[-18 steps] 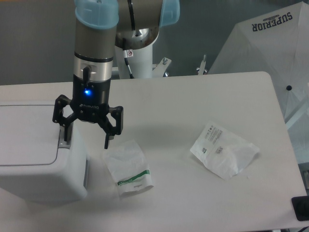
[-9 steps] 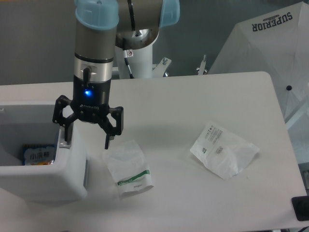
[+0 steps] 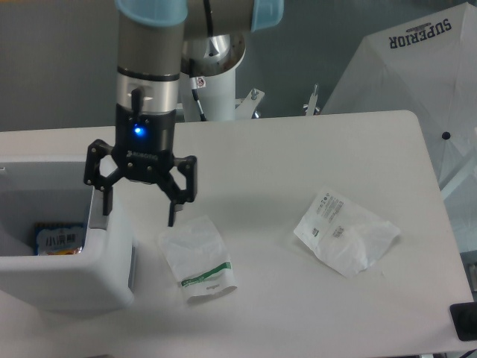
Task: Open the trash can
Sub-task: 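Hold the gripper at the lid edge, keeping the lid raised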
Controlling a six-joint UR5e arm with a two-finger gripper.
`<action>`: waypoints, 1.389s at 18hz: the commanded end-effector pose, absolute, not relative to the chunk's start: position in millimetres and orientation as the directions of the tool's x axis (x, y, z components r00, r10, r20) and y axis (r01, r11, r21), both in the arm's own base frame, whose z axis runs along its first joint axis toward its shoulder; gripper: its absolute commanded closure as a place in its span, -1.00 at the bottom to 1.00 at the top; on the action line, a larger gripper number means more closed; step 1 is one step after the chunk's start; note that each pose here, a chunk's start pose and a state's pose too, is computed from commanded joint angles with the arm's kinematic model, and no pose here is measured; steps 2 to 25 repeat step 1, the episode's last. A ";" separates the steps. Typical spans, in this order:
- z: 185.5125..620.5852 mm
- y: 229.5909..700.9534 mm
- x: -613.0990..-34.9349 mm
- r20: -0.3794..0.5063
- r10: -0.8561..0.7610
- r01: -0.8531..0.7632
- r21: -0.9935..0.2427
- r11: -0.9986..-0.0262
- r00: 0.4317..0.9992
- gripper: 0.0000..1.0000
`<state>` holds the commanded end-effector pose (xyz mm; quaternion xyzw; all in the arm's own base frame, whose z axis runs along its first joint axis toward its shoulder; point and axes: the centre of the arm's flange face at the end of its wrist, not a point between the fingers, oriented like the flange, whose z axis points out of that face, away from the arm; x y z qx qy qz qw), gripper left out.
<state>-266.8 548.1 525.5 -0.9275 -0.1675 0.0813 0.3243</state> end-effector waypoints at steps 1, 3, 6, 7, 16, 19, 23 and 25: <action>525.0 544.1 -273.1 -0.082 0.389 0.259 -0.618 -0.742 0.918 -1.00; 525.0 544.1 -273.1 -0.082 0.389 0.259 -0.618 -0.742 0.918 -1.00; 525.0 544.1 -273.1 -0.082 0.389 0.259 -0.618 -0.742 0.918 -1.00; 525.0 544.1 -273.1 -0.082 0.389 0.259 -0.618 -0.742 0.918 -1.00; 525.0 544.1 -273.1 -0.082 0.389 0.259 -0.618 -0.742 0.918 -1.00; 525.0 544.1 -273.1 -0.082 0.389 0.259 -0.618 -0.742 0.918 -1.00; 525.0 544.1 -273.1 -0.082 0.389 0.259 -0.618 -0.742 0.918 -1.00; 525.0 544.1 -273.1 -0.082 0.389 0.259 -0.618 -0.742 0.918 -1.00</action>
